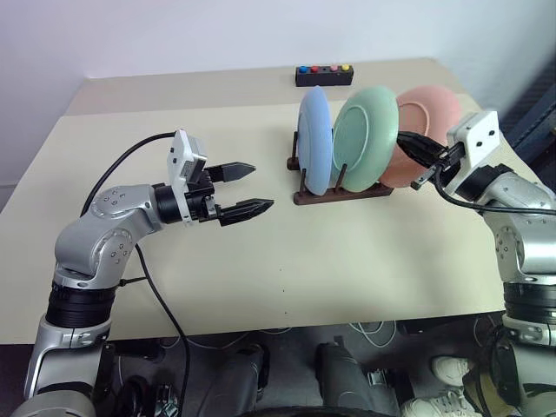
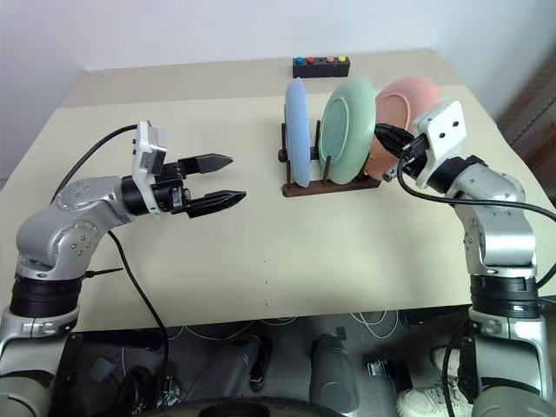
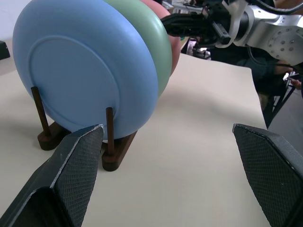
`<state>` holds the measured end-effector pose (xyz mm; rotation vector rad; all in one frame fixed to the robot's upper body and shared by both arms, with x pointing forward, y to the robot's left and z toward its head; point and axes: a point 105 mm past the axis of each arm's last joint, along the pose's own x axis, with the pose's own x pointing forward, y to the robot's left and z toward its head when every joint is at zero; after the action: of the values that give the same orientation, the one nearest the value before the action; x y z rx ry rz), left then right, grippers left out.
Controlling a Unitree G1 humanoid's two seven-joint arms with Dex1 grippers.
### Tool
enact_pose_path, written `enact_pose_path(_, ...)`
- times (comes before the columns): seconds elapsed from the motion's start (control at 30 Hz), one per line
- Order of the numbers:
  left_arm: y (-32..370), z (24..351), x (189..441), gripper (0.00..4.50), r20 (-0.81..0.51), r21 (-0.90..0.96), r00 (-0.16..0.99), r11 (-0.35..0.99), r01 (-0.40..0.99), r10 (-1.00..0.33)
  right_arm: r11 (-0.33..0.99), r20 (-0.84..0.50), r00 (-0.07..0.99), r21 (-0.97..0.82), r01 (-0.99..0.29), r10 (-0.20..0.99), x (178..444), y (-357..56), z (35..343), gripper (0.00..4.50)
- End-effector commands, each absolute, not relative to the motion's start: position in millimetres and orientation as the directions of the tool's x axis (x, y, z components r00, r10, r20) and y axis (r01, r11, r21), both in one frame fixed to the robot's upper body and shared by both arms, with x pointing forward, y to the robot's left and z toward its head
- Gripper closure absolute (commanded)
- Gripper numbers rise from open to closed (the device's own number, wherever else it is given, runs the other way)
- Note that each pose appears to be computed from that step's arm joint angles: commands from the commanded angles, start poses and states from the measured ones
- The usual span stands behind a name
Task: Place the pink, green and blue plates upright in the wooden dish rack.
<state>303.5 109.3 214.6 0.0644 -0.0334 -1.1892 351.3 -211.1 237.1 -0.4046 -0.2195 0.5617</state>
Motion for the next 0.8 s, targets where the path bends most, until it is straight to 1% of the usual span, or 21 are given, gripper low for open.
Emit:
enact_pose_path(0.03, 111.7, 223.5, 301.1, 0.0, 0.022, 0.1, 0.373, 0.374, 0.922, -0.927, 0.741, 0.131, 0.791, -0.467, -0.482, 0.598, 345.5, -197.4, 255.4, 4.46)
enact_pose_path(0.27, 112.6, 224.4, 302.7, 0.0, 0.042, 0.079, 0.388, 0.391, 0.917, -0.921, 0.726, 0.158, 0.77, -0.49, -0.482, 0.618, 342.6, -190.7, 265.6, 4.46)
enact_pose_path(0.4, 112.9, 224.9, 304.9, 0.0, 0.046, 0.102, 0.404, 0.406, 0.908, -0.914, 0.713, 0.166, 0.758, -0.509, -0.483, 0.631, 340.4, -185.5, 268.1, 4.46)
enact_pose_path(0.63, 113.0, 225.7, 306.5, 0.0, 0.047, 0.104, 0.404, 0.407, 0.907, -0.913, 0.719, 0.171, 0.747, -0.472, -0.51, 0.643, 338.2, -178.9, 267.3, 4.46)
enact_pose_path(0.73, 113.4, 225.7, 306.7, 0.0, 0.047, 0.104, 0.405, 0.408, 0.907, -0.913, 0.725, 0.178, 0.751, -0.472, -0.502, 0.635, 338.3, -180.5, 269.3, 4.46)
enact_pose_path(0.8, 113.4, 225.9, 306.9, 0.0, 0.046, 0.108, 0.406, 0.408, 0.907, -0.913, 0.746, 0.184, 0.783, -0.492, -0.449, 0.594, 342.3, -191.1, 272.3, 4.46)
